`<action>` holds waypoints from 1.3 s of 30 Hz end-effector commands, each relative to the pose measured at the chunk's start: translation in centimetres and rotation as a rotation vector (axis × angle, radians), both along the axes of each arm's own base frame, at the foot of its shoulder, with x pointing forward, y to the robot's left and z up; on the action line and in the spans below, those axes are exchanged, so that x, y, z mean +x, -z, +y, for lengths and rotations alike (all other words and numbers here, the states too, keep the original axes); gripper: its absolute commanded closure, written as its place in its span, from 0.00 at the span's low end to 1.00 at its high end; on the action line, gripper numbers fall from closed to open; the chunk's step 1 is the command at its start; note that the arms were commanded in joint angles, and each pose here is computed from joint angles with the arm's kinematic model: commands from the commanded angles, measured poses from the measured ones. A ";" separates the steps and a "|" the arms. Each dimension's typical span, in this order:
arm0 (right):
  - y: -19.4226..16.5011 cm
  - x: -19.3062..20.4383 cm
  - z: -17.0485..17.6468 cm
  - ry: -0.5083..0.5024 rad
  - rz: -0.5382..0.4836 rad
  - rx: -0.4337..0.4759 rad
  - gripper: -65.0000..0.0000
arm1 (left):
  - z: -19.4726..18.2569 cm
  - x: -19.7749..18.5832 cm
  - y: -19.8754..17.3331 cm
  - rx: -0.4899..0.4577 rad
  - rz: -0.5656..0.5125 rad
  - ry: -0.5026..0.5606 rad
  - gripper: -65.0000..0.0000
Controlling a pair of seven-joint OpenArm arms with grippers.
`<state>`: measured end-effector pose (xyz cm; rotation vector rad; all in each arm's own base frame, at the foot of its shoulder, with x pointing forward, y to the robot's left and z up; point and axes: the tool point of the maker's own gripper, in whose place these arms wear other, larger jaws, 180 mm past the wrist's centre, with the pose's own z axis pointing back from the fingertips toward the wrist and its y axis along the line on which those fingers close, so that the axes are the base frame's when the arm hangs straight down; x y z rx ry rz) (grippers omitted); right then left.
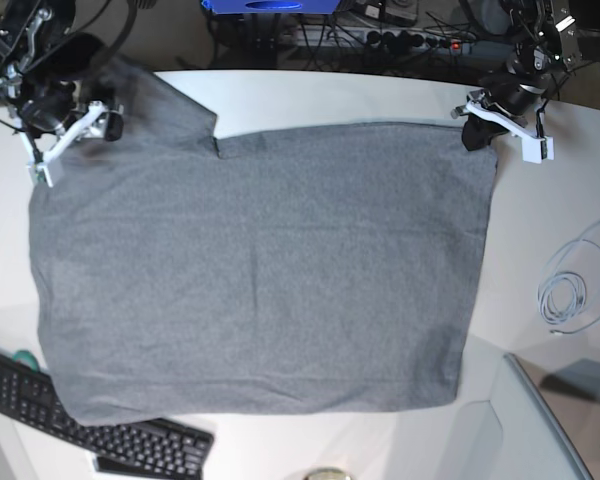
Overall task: Layout the t-shirt on the table in an organized manner, then fold the t-shirt properly
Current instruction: 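Hold the t-shirt corners and tug them outward with both grippers, then lift the held hem edge and fold it over the t-shirt with both grippers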
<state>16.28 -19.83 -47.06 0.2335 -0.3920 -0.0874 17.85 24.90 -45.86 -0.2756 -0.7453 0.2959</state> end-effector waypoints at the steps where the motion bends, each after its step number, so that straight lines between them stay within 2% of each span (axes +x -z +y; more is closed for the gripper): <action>1: -0.2 0.4 -0.4 -0.002 -0.014 -0.008 0.35 | 0.6 0.5 -0.8 0.010 -0.033 -0.003 1.00; 7: -0.3 2.0 -0.3 0.031 -0.105 0.009 0.35 | 0.6 0.4 -0.7 0.010 -0.031 -0.004 1.00; 12: -0.2 1.3 -0.9 0.032 -0.108 -0.004 0.35 | 0.6 0.4 -0.7 0.009 -0.029 -0.005 1.00; 18: 1.9 -0.3 -0.4 0.046 -0.043 0.041 0.35 | 0.6 0.5 -0.8 0.010 -0.034 -0.004 1.00; 21: 1.8 -0.2 -0.4 0.058 -0.070 0.041 0.36 | 0.6 0.6 -0.8 0.010 -0.035 -0.004 1.00; 24: 1.7 0.0 -0.5 0.064 -0.091 0.041 0.49 | 0.6 0.5 -0.8 0.009 -0.032 -0.005 1.00; 28: 1.7 0.0 -0.5 0.063 -0.092 0.039 0.87 | 0.6 0.5 -0.8 0.011 -0.033 -0.003 1.00; 30: 1.3 0.1 -0.7 0.060 -0.100 0.028 1.00 | 0.5 0.6 -0.9 0.012 -0.033 0.000 1.00; 35: -1.1 -0.3 -1.6 0.026 -0.130 -0.047 0.99 | 0.4 0.5 -1.5 0.022 -0.046 0.013 1.00; 39: -2.7 -1.0 -2.3 -0.010 -0.097 -0.107 0.99 | -0.2 0.4 -3.2 0.044 -0.079 0.045 1.00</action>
